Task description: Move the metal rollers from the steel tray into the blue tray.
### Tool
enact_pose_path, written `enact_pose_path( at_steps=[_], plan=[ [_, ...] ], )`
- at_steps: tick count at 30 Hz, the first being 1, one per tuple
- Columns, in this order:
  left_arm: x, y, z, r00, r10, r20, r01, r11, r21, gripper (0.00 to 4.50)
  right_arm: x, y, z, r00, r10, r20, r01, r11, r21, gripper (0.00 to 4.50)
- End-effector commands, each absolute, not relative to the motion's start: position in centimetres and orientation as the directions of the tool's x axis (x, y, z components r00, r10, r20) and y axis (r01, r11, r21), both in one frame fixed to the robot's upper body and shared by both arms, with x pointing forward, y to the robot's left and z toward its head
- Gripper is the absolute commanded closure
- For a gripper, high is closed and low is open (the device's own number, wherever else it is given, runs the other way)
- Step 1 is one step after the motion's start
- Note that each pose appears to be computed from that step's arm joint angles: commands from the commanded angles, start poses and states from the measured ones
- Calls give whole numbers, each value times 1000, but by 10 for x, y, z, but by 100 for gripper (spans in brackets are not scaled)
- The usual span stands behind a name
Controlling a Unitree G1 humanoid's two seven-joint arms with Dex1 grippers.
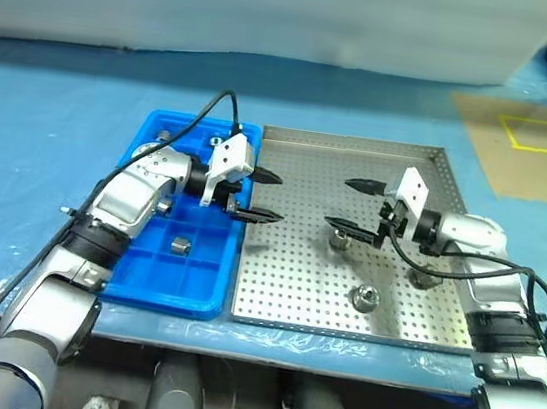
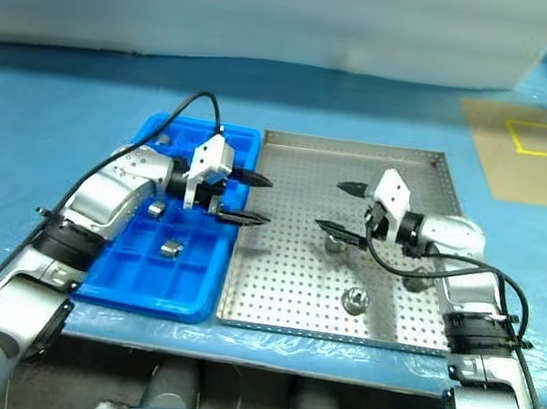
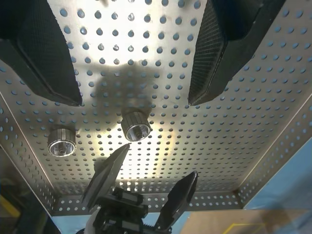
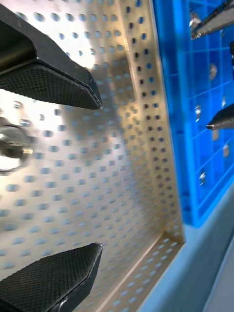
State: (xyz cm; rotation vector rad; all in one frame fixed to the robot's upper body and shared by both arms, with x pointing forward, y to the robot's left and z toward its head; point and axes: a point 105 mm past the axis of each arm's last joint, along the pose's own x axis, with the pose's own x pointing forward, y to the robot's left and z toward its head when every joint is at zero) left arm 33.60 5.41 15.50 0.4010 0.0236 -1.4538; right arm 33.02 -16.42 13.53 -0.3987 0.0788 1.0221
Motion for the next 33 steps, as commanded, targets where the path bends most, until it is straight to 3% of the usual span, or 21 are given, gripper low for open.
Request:
enact_pose_path(
  at_steps=[1, 8, 16, 23, 33],
  plan=[
    [334, 46, 153, 76, -960, -269, 961, -2, 276, 81, 320, -168, 152, 563, 803, -193, -810, 491, -321, 0],
    [332, 40, 147, 26, -960, -279, 963, -51, 266, 81, 316, -160, 136, 573, 795, -198, -812, 517, -272, 0],
    [331, 50, 146, 57, -955, -291, 960, -27, 279, 81, 330, -143, 108, 528, 813, -243, -846, 479, -236, 0],
    [327, 61, 144, 101, -950, -295, 959, 14, 284, 81, 348, -151, 89, 544, 791, -282, -839, 503, -208, 0],
    [323, 66, 151, 123, -952, -279, 956, 38, 291, 81, 352, -147, 72, 504, 799, -328, -864, 467, -189, 0]
  ],
)
